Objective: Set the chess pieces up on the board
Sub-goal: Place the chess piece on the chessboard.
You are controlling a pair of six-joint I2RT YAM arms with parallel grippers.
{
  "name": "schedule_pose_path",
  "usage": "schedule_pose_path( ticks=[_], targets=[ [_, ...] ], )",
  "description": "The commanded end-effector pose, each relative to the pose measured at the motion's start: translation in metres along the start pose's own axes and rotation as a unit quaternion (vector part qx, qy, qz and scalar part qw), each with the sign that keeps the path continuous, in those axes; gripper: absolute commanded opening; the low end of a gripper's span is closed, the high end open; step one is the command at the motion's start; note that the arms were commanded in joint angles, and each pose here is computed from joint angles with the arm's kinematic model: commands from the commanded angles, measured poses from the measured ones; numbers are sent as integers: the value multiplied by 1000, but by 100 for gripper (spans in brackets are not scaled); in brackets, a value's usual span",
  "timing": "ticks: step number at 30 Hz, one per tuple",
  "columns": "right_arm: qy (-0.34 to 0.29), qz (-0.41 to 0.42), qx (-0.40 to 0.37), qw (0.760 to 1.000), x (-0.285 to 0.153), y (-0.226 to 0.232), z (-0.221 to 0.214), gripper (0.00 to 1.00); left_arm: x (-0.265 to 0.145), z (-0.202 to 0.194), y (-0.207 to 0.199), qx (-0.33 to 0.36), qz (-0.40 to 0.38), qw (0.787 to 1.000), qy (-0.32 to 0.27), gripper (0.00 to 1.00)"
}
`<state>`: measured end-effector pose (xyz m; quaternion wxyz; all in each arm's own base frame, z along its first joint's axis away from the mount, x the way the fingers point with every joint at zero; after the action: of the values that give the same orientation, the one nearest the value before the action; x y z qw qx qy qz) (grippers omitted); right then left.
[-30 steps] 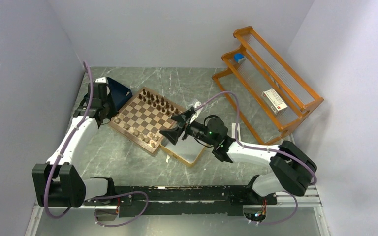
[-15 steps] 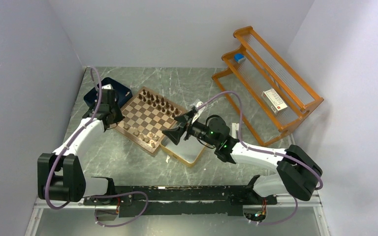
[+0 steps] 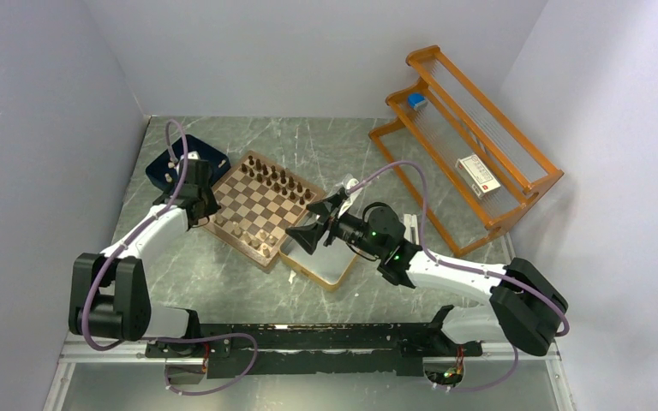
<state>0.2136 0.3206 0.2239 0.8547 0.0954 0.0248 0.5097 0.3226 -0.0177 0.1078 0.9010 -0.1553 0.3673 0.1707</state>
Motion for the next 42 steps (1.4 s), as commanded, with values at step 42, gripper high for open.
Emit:
schedule_pose_path(
  ticks=[42],
  targets=[
    [-7, -7, -14, 1000, -4, -3, 4, 100, 24, -15, -2, -9, 24, 1000, 10, 12]
  ],
)
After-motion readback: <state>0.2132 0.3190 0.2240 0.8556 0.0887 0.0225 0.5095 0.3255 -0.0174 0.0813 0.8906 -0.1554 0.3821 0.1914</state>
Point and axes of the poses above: each gripper's point midway between its finger pads, its own x axis out along the fingers, its own y axis along the line the jaws close on, z = x × y, the point moved 3 cm from there along -x, back along the fingers, and after that the axes turned 6 degrees about -x, right-handed, at the moved point
